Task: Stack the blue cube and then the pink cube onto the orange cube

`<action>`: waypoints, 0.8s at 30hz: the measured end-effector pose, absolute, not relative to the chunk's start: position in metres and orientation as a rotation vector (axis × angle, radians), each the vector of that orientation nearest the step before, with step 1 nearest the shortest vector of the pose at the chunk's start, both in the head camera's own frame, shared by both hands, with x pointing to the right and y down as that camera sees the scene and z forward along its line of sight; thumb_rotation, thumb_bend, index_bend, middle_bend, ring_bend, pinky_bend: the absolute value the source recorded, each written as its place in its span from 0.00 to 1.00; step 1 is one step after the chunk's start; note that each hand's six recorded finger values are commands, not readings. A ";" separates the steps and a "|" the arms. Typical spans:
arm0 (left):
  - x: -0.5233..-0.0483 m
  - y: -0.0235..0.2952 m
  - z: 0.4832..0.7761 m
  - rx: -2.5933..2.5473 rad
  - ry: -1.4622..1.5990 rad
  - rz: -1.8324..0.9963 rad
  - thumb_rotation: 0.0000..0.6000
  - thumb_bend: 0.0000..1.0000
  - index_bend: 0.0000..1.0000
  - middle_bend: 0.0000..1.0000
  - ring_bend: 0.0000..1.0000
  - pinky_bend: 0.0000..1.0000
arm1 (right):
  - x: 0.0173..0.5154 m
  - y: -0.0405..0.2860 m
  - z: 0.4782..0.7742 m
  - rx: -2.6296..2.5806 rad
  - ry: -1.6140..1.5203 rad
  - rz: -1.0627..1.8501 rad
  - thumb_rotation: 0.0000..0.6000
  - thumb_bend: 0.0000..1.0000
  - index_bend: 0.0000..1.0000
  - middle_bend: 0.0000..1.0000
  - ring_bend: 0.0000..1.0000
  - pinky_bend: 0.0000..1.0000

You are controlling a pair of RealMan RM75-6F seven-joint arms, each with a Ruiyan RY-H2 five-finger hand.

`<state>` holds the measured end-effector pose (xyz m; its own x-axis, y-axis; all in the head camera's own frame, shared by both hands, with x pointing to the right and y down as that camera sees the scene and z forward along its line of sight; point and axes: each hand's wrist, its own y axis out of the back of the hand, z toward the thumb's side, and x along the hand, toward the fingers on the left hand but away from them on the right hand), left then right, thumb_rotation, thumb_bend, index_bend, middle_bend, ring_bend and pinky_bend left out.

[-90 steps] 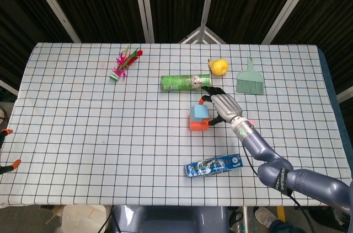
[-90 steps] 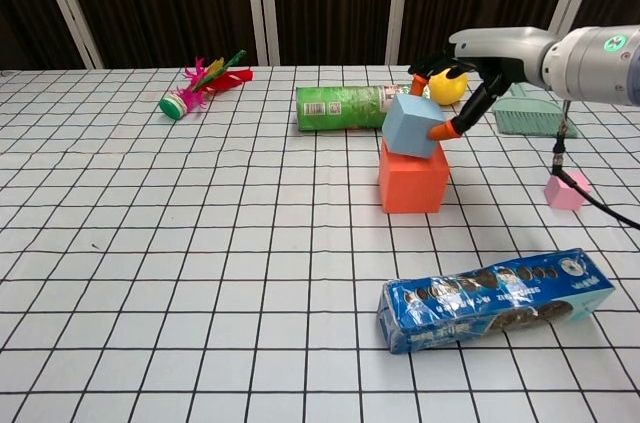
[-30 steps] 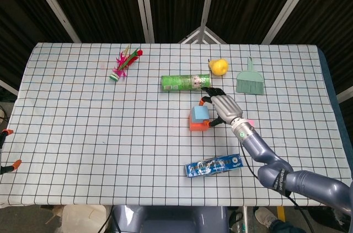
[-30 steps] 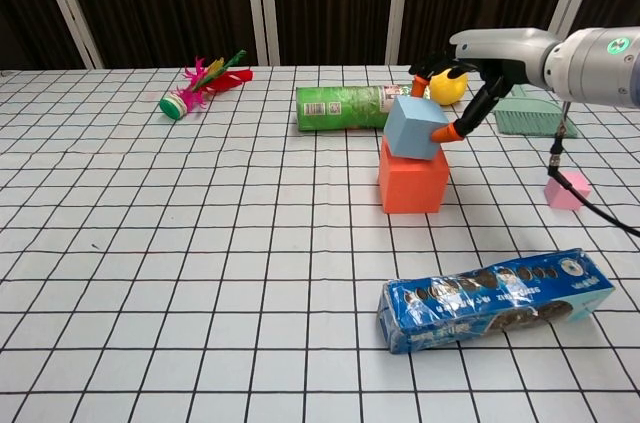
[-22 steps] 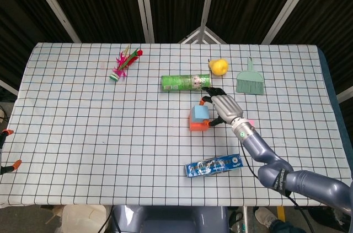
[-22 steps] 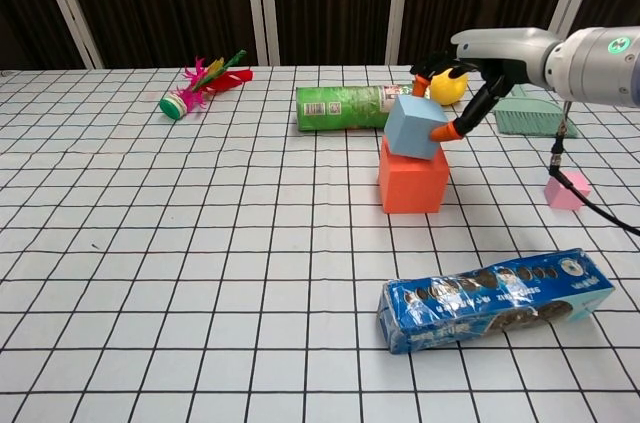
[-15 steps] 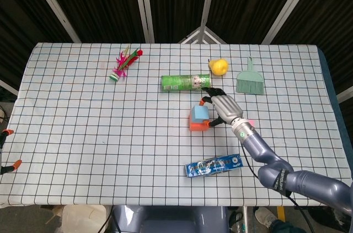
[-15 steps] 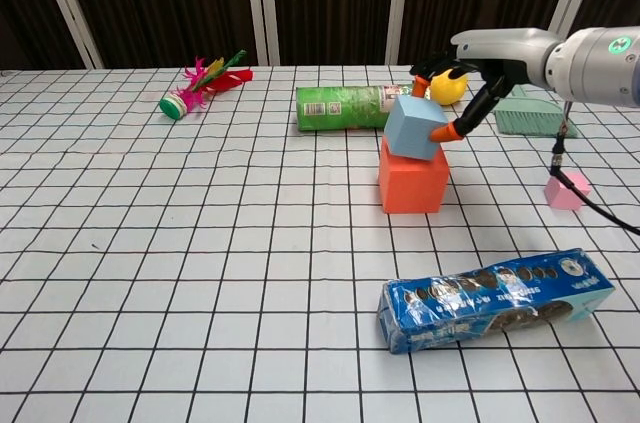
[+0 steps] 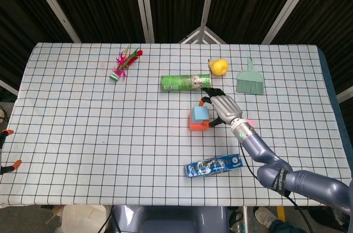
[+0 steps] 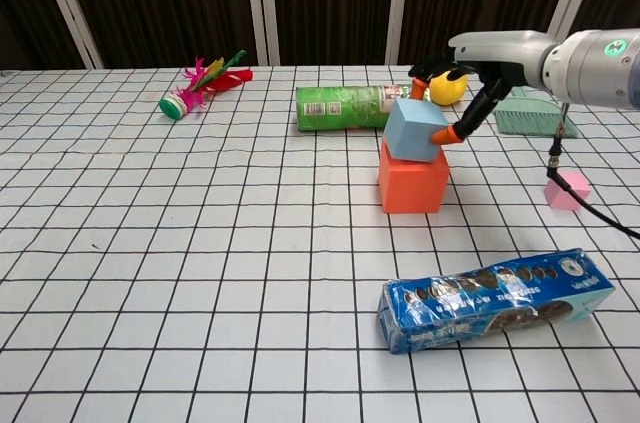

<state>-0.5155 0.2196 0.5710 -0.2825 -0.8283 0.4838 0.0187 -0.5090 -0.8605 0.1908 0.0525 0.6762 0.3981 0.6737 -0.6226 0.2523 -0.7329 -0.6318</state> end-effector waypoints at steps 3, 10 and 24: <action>-0.516 0.219 0.571 -1.367 1.040 -1.851 1.00 0.20 0.21 0.01 0.00 0.02 | 0.191 0.052 0.677 -2.221 -0.799 1.286 1.00 0.43 0.44 0.07 0.02 0.00; -0.514 0.219 0.572 -1.369 1.032 -1.851 1.00 0.20 0.21 0.01 0.00 0.02 | 0.190 0.052 0.678 -2.220 -0.793 1.288 1.00 0.43 0.44 0.07 0.03 0.00; -0.515 0.219 0.572 -1.367 1.034 -1.854 1.00 0.20 0.21 0.01 0.00 0.02 | 0.189 0.055 0.681 -2.216 -0.789 1.300 1.00 0.43 0.44 0.07 0.03 0.00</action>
<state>-0.5149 0.2193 0.5720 -0.2838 -0.8274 0.4846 0.0220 -0.5109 -0.8594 0.1891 0.0545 0.6811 0.3921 0.6718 -0.6284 0.2480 -0.7351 -0.6310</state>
